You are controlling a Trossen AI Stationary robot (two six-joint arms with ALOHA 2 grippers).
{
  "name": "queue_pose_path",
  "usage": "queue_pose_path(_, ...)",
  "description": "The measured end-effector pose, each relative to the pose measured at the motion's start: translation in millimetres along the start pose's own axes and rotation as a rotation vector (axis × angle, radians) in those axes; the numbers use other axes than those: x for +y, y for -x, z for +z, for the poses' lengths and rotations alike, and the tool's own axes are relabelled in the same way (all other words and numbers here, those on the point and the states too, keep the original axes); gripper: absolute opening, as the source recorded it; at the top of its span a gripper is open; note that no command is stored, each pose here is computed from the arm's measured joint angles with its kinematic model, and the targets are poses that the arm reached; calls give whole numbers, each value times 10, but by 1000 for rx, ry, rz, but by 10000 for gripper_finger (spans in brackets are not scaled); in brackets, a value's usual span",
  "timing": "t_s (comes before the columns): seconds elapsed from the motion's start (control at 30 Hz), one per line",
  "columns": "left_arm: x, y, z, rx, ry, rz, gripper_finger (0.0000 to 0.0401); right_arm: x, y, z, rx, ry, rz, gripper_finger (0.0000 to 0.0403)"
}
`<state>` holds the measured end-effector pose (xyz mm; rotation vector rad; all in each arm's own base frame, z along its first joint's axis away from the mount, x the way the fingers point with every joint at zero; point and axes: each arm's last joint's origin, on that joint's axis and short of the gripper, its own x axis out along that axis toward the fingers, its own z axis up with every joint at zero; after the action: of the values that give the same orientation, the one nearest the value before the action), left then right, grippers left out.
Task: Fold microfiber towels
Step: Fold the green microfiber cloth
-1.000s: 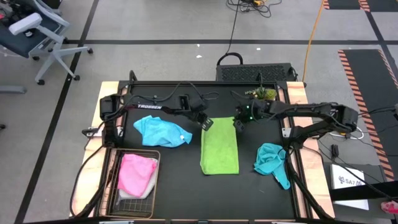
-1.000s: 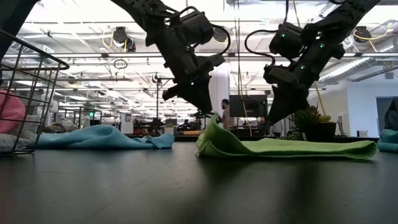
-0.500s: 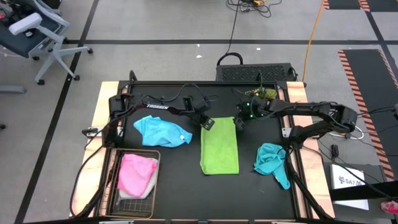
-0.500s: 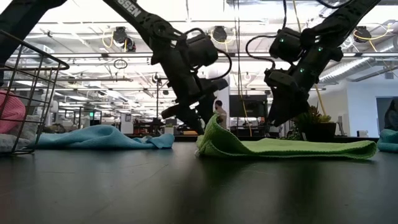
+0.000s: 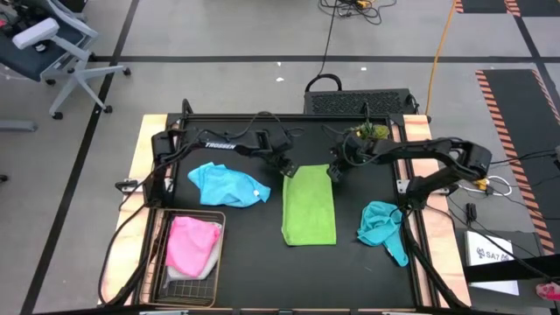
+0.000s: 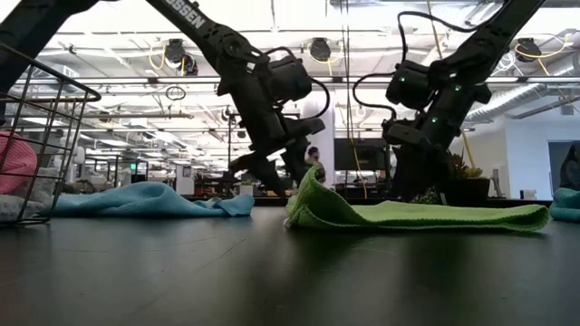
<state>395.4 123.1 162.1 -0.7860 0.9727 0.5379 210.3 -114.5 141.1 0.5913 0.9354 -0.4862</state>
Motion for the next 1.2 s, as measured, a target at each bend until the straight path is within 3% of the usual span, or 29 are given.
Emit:
queue_pose_path(0.47,-22,-3,3,-19,-7,-1,210,-12,-162,19,6,-21,42,210)
queue_pose_path(0.97,16,-293,-12,-2,13,-26,209,-6,-159,27,-3,-21,54,209)
queue_pose_path(1.07,14,-299,-8,-8,10,-30,205,-6,-159,27,-3,-23,53,190)
queue_pose_path(1.2,13,-304,-12,-9,12,-27,173,-6,-159,29,-5,-23,53,137)
